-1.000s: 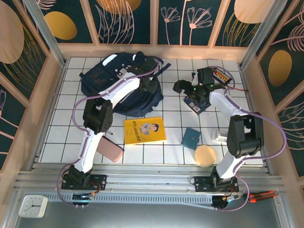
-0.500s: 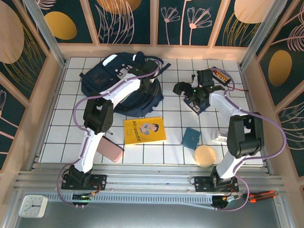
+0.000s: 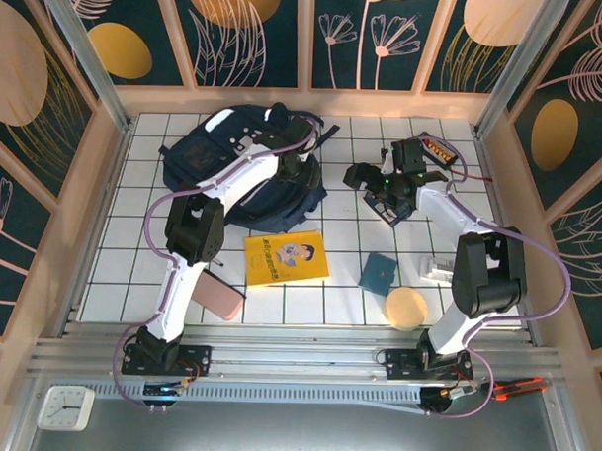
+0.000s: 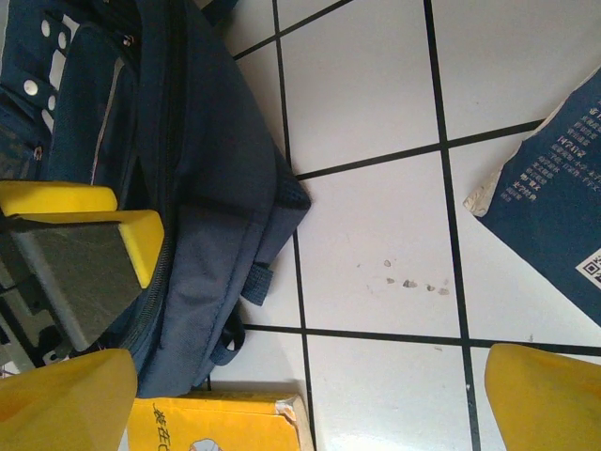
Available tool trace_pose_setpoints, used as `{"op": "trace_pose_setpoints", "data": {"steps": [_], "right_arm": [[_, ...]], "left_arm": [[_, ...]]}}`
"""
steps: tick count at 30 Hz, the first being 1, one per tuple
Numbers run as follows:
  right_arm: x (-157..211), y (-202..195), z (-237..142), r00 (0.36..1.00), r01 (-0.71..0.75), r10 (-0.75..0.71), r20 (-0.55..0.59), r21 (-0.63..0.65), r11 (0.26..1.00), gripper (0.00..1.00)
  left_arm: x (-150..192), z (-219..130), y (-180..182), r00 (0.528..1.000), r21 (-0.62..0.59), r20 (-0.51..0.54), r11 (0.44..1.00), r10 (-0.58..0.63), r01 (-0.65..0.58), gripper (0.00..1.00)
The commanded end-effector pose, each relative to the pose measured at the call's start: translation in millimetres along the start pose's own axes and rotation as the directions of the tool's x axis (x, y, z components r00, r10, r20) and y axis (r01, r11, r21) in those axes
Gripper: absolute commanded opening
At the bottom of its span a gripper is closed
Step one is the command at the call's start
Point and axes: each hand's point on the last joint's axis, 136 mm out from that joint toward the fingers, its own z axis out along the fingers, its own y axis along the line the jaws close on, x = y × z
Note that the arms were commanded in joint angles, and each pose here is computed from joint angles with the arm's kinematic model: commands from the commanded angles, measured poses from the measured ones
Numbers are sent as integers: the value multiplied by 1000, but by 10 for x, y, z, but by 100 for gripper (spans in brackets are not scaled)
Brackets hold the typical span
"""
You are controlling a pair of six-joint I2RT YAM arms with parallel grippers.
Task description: Pack books, pencil case, and school supplies into a backpack
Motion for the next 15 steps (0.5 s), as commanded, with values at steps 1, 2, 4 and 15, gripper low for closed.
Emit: {"op": "trace_pose_setpoints", "data": {"steps": [1,2,4,15], "right_arm": [[-23,48,-32,1000,0,0,12,-15,1000,96],[-28,52,-27,1000,2,-1,12,-17,1000,96],[-33,55,-19,1000,3,-3,10,-16,1000,96],[-44,54,19,1000,4,-4,4,-18,1000,96]], "left_arm": [[-166,-119,-183,999,50,46,999,-13,11,65],[-206,-148,-199,998,56,57,998,-16,13,65],[-255,-187,-241,997,75,69,997,-23,17,65],[0,120,-126,999,21,-24,999,-29,29,63]]}}
